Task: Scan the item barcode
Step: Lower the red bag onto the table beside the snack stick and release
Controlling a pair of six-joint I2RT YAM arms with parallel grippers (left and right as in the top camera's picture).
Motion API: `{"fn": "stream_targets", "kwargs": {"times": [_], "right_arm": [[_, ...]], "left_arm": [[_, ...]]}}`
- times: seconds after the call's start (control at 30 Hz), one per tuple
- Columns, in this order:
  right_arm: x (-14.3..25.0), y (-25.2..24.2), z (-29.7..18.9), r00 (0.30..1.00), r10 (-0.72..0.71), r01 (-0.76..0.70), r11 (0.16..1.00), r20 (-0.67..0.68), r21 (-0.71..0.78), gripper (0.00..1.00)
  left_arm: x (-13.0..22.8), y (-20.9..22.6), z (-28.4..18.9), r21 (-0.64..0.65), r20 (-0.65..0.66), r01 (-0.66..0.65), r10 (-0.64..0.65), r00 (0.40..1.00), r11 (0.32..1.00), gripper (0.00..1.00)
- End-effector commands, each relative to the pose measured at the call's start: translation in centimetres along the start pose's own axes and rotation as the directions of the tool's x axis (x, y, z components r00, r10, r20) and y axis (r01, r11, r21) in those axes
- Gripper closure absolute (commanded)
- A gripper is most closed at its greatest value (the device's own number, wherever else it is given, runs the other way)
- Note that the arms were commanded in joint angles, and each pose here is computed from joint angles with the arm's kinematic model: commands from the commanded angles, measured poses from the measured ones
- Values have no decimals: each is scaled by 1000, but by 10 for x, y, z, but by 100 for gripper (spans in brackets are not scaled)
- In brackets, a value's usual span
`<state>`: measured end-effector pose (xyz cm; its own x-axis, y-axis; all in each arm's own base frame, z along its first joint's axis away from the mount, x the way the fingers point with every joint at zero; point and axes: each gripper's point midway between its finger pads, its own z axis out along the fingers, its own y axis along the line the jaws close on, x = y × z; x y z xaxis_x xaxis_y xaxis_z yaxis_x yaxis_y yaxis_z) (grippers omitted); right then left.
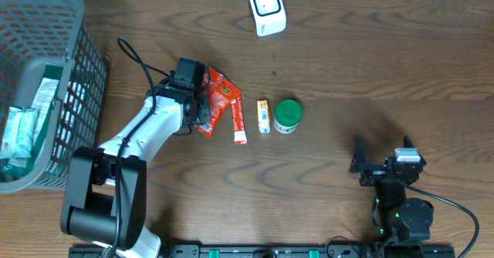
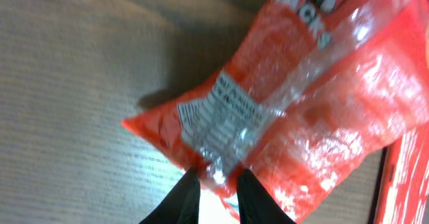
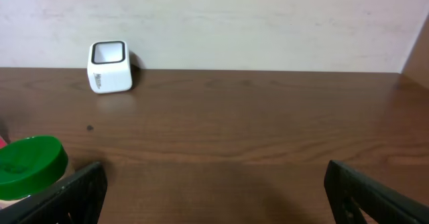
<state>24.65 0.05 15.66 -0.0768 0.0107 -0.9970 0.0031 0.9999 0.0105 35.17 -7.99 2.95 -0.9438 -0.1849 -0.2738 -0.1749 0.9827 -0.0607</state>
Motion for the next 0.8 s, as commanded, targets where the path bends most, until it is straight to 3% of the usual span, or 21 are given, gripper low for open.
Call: {"fn": "stream_targets", "kwargs": {"times": [0.0, 0.27, 0.43, 0.53, 0.77], "right_arm": [[2, 1, 0, 1000, 10, -10, 1000, -5, -6, 1], [2, 1, 0, 1000, 10, -10, 1000, -5, -6, 1], [2, 1, 0, 1000, 10, -10, 1000, -5, -6, 1], [2, 1, 0, 1000, 10, -10, 1000, -5, -6, 1], [2, 1, 0, 1000, 10, -10, 1000, -5, -6, 1]], "left_arm": [[9, 0, 3, 7, -36, -12, 12, 999, 1000, 81], [-47, -18, -28, 66, 177, -37, 25, 984, 997, 81], [-67, 4, -26, -75, 267, -2, 22, 964, 997, 81], [-73, 17, -23, -152, 293, 19, 27, 956, 988, 82], [-63, 23, 0, -185, 238, 12, 33, 971, 983, 81]]}}
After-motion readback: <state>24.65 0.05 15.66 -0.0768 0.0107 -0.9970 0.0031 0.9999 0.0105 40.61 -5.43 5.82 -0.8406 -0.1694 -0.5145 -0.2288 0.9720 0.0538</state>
